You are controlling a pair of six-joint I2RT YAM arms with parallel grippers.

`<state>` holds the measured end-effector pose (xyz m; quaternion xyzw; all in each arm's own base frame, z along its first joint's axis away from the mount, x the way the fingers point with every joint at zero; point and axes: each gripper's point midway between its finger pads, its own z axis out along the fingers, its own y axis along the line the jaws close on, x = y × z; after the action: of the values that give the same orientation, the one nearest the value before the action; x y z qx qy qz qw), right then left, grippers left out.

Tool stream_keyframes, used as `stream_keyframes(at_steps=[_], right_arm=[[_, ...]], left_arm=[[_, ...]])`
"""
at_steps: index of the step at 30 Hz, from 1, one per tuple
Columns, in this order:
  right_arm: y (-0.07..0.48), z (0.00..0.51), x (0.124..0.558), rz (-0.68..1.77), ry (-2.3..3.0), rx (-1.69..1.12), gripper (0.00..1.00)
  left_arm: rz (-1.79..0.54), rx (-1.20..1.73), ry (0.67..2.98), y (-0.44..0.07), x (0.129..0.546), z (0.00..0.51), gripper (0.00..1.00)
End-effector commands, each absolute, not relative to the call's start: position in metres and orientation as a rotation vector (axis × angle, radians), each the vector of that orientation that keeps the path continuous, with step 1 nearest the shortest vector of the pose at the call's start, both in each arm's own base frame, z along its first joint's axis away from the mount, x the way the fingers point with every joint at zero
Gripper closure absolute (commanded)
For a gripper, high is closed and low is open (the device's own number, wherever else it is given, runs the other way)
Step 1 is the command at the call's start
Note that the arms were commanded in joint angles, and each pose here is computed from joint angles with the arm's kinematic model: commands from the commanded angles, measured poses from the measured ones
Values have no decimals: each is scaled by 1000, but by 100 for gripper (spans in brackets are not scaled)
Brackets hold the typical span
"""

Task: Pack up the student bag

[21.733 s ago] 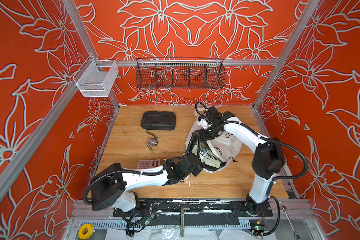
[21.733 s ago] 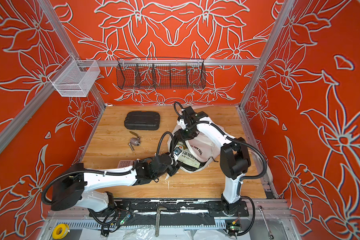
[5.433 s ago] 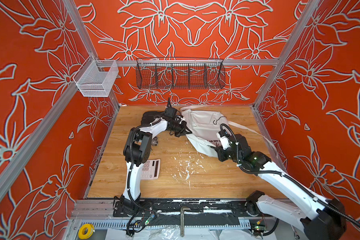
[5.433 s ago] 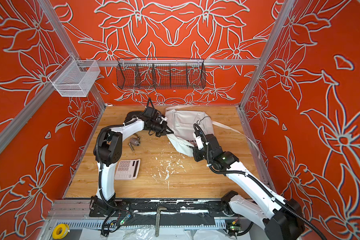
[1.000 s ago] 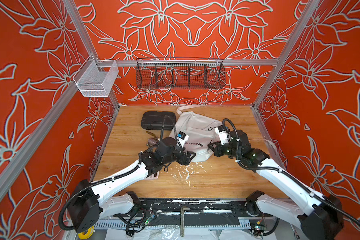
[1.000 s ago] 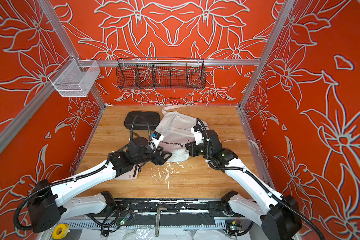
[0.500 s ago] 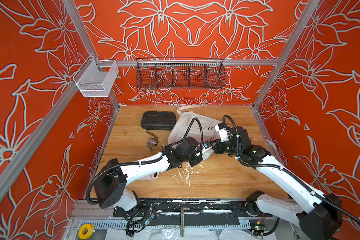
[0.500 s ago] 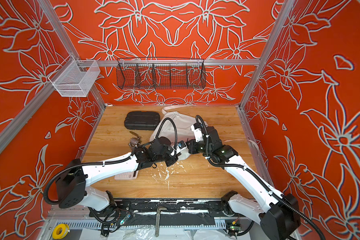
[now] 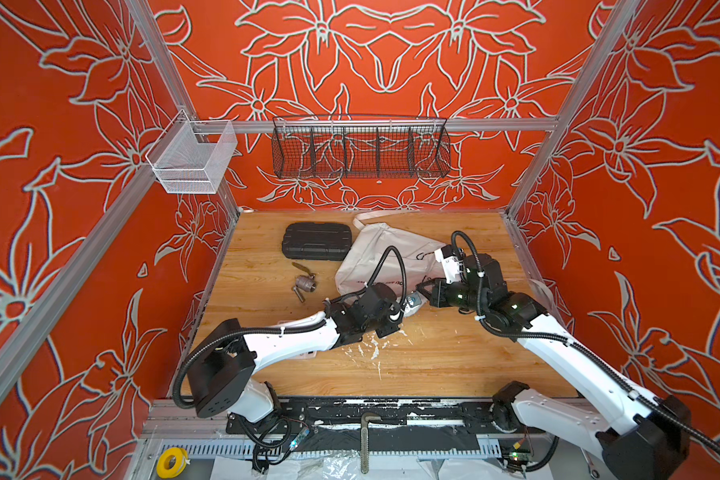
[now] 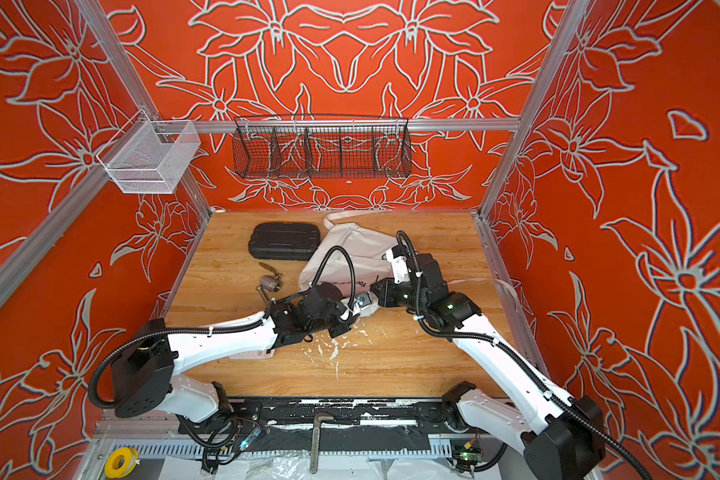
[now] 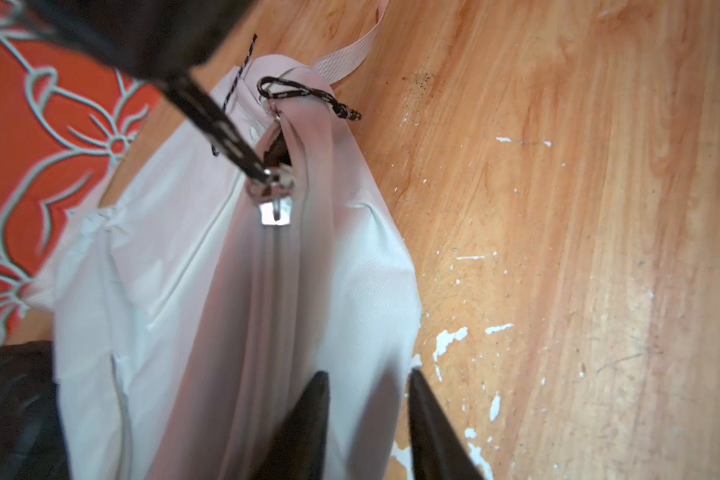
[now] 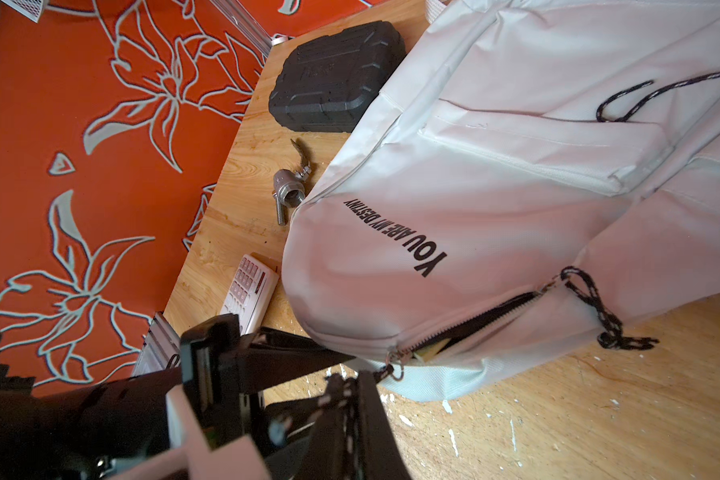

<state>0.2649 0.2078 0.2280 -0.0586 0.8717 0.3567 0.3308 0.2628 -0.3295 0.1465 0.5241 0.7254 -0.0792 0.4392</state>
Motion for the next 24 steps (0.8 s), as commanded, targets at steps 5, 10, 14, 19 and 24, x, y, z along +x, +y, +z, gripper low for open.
stream_keyframes(at_steps=[5,10,14,19,24], right_arm=[[207,299,262,925,2139,-248,100],[211,373,273,891,1984,-342,100],[223,452,288,866,1826,-458,100],[232,493,304,832,1781,-518,100],[246,404,328,939,1989,-435,100]], left_arm=[[32,1228,1543,-313,279,214,48],[102,1160,1394,-315,292,291,36],[146,1117,1316,-295,310,360,25],[120,1029,1233,-267,314,429,15],[107,1181,1339,-272,319,380,15]])
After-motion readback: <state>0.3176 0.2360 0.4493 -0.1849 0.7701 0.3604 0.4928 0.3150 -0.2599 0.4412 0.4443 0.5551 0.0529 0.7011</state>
